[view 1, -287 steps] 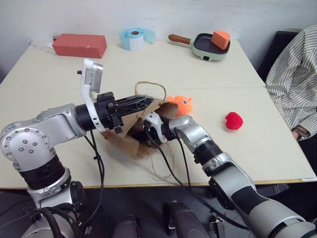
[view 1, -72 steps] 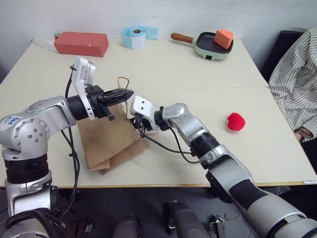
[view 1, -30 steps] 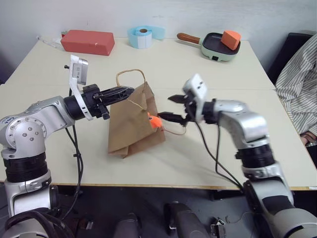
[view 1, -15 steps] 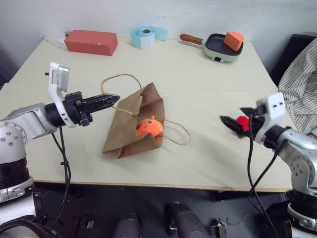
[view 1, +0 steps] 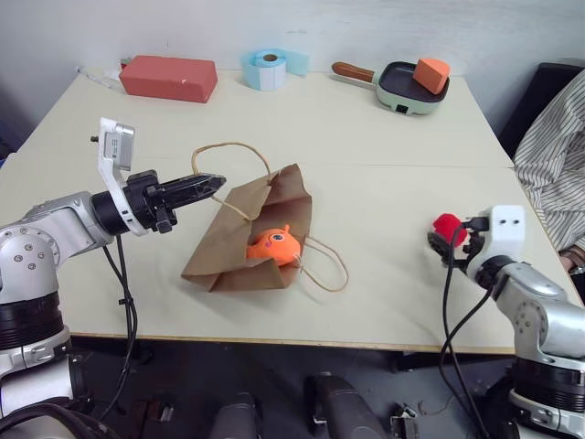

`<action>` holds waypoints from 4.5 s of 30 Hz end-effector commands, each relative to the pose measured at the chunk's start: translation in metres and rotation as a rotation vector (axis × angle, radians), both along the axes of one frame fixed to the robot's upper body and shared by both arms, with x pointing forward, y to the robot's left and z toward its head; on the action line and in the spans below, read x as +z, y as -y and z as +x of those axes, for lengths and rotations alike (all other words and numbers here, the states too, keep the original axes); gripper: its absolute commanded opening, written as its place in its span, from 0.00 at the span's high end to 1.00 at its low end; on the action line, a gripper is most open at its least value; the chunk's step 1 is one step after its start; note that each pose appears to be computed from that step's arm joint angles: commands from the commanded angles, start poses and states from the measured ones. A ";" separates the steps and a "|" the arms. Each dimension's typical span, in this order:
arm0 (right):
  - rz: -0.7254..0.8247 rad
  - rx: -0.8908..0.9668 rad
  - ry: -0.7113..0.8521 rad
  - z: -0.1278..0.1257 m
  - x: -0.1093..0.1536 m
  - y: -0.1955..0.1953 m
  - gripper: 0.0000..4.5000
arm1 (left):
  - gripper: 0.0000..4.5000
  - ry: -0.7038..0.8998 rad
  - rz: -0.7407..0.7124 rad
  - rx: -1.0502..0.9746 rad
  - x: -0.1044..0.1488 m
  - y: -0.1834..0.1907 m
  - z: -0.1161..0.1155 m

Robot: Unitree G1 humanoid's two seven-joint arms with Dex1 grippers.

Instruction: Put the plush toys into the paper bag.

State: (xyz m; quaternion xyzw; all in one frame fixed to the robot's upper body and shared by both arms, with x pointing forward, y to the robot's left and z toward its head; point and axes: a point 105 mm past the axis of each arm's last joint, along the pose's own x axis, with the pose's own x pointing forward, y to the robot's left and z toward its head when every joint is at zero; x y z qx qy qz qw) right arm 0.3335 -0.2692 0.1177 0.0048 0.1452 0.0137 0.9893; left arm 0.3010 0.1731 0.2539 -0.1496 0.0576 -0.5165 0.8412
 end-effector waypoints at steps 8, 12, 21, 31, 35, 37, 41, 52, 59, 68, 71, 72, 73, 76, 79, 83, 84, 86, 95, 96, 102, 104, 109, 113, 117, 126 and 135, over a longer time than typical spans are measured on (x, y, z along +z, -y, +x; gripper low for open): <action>0.026 0.076 0.166 0.004 0.037 -0.007 0.63 | 1.00 0.053 -0.008 0.032 0.010 -0.005 -0.002; 0.076 0.334 0.274 -0.001 0.074 -0.056 0.95 | 1.00 0.055 -0.007 0.027 0.010 -0.003 -0.003; 0.065 0.724 0.286 0.003 0.100 -0.160 0.99 | 1.00 0.071 -0.011 0.029 0.013 -0.001 -0.002; -0.009 0.299 0.280 0.001 0.093 -0.064 0.71 | 1.00 0.076 -0.019 0.043 0.012 -0.004 -0.005; -0.031 0.114 0.235 -0.009 0.074 -0.027 0.41 | 1.00 0.076 -0.020 0.035 0.012 -0.002 -0.004; -0.040 0.036 0.204 -0.012 0.063 -0.012 0.25 | 1.00 0.077 -0.019 0.034 0.012 -0.001 -0.003; -0.010 -0.015 0.143 -0.013 0.043 -0.003 0.01 | 1.00 0.079 -0.020 0.031 0.012 0.000 -0.003; 0.103 -0.028 0.095 0.016 0.011 -0.011 0.09 | 1.00 0.090 -0.013 0.029 0.016 0.001 -0.002; 0.118 -0.028 0.138 0.017 0.015 -0.010 0.58 | 1.00 0.093 -0.012 0.031 0.016 0.001 -0.002; 0.094 -0.001 0.178 0.016 0.025 -0.008 0.98 | 1.00 0.096 -0.012 0.032 0.016 0.000 -0.003; 0.059 -0.005 0.169 0.015 0.025 -0.006 0.98 | 1.00 0.097 -0.013 0.033 0.016 -0.001 -0.003; 0.067 -0.026 0.166 0.013 0.025 -0.003 0.98 | 1.00 0.097 -0.014 0.033 0.016 -0.001 -0.003; 0.084 -0.043 0.168 0.012 0.026 0.000 0.95 | 1.00 0.098 -0.014 0.034 0.016 -0.001 -0.004; 0.120 -0.058 0.180 0.010 0.031 0.000 0.77 | 1.00 0.097 -0.015 0.037 0.015 -0.002 -0.003; 0.155 -0.084 0.186 0.011 0.035 0.000 0.53 | 1.00 0.096 -0.015 0.038 0.015 -0.002 -0.004; 0.206 -0.127 0.195 0.019 0.037 0.003 0.39 | 1.00 0.097 -0.016 0.036 0.016 -0.002 -0.002; 0.224 -0.132 0.197 0.022 0.038 0.003 0.39 | 1.00 0.097 -0.016 0.036 0.016 -0.001 -0.002; 0.250 -0.162 0.177 0.028 0.034 0.004 0.39 | 1.00 0.099 -0.016 0.034 0.017 -0.001 -0.001; 0.205 -0.189 0.086 0.050 0.006 0.007 0.48 | 1.00 0.105 -0.015 0.033 0.017 0.000 -0.001; 0.202 -0.188 0.088 0.050 0.005 0.006 0.53 | 1.00 0.105 -0.015 0.033 0.017 0.000 -0.001; 0.246 -0.104 0.159 0.046 0.022 -0.008 0.93 | 1.00 0.104 -0.015 0.038 0.017 -0.002 0.000; 0.328 0.045 0.225 0.042 0.047 -0.037 0.99 | 1.00 0.104 -0.015 0.038 0.017 -0.002 0.000; 0.425 0.604 0.244 0.005 0.092 -0.150 0.99 | 1.00 0.107 -0.020 0.035 0.018 -0.001 0.002; 0.378 0.863 0.150 -0.012 0.088 -0.213 0.99 | 1.00 0.110 -0.025 0.032 0.019 0.000 0.004; 0.286 0.984 0.097 0.003 0.082 -0.269 0.99 | 1.00 0.111 -0.034 0.022 0.019 0.003 0.005; 0.234 1.049 0.166 0.032 0.104 -0.328 0.76 | 1.00 0.117 -0.050 0.009 0.017 0.010 0.005; 0.212 1.059 0.159 0.005 0.114 -0.266 0.37 | 1.00 0.101 -0.055 0.007 0.014 0.013 0.005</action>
